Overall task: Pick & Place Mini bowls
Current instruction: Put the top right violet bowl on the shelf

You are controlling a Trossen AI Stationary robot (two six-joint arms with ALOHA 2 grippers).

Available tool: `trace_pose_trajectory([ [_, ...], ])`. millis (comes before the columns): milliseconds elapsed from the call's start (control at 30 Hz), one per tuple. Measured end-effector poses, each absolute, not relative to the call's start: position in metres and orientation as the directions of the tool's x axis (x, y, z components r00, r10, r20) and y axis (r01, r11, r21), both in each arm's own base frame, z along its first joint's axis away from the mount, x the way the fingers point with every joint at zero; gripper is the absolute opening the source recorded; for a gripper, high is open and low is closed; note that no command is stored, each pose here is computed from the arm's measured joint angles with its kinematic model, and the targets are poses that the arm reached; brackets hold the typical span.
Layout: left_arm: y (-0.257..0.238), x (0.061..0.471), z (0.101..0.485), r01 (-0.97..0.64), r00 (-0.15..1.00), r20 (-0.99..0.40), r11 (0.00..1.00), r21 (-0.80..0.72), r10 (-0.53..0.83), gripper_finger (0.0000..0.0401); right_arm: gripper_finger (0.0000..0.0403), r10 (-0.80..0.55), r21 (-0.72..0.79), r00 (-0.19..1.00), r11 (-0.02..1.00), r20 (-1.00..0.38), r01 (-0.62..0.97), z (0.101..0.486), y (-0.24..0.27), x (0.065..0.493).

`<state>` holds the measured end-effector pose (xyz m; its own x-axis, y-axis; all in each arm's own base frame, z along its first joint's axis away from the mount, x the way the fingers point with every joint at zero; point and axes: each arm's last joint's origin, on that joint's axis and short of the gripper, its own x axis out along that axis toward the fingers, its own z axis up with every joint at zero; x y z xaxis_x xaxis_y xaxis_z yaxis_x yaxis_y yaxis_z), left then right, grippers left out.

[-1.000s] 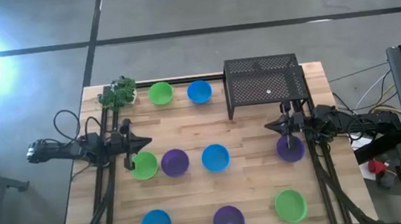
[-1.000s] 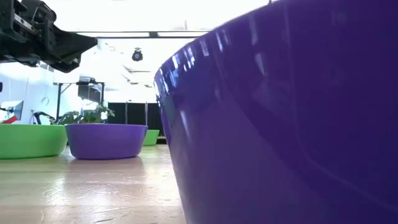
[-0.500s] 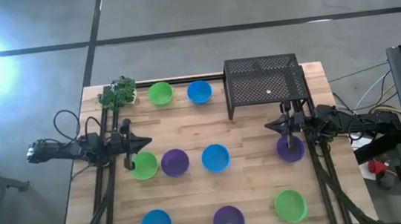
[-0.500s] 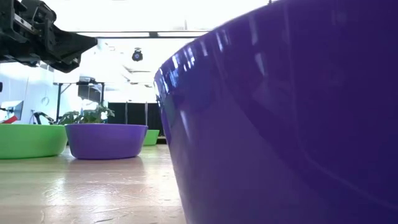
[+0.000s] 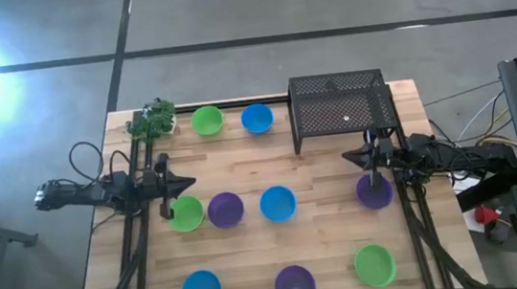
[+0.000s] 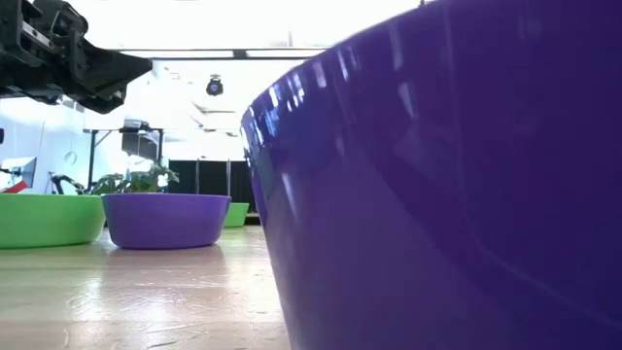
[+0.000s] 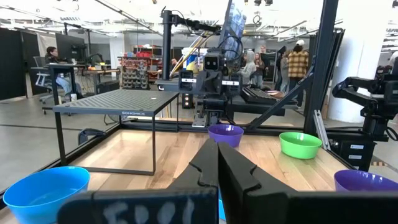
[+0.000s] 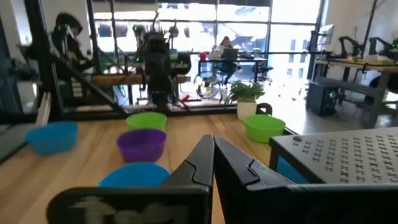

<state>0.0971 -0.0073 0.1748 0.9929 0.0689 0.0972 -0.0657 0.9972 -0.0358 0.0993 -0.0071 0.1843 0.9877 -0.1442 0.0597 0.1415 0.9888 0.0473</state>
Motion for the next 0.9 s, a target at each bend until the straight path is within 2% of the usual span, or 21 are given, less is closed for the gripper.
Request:
trace_pose_trajectory([
  [100,-0.007,0.097,0.175,-0.066,0.993,0.097,0.997,-0.036,0.069,0.0000,0.0008,-0.159,0.104,0.986,0.983,0.052,0.153,0.195,-0.008,0.098],
  [233,-0.007,0.097,0.175,-0.065,0.993,0.097,0.997,-0.036,0.068,0.0000,0.0008,-0.244,0.232,0.967,0.939,-0.075,0.255,0.205,-0.010,0.096],
  [433,-0.007,0.097,0.175,-0.065,0.993,0.096,0.997,-0.036,0.068,0.0000,0.0008,-0.247,0.393,0.944,0.863,-0.219,0.317,0.230,-0.010,0.101],
  [600,-0.007,0.097,0.175,-0.066,0.993,0.096,0.997,-0.036,0.069,0.0000,0.0008,-0.233,0.459,0.863,0.768,-0.448,0.446,0.251,-0.010,0.109],
  [700,-0.007,0.097,0.175,-0.065,0.993,0.096,0.997,-0.036,0.068,0.0000,0.0008,-0.222,0.446,0.771,0.707,-0.597,0.549,0.262,-0.009,0.113],
  [900,-0.007,0.097,0.174,-0.066,0.993,0.094,0.997,-0.036,0.069,0.0000,0.0008,-0.200,0.300,0.578,0.696,-0.791,0.652,0.279,-0.006,0.127],
])
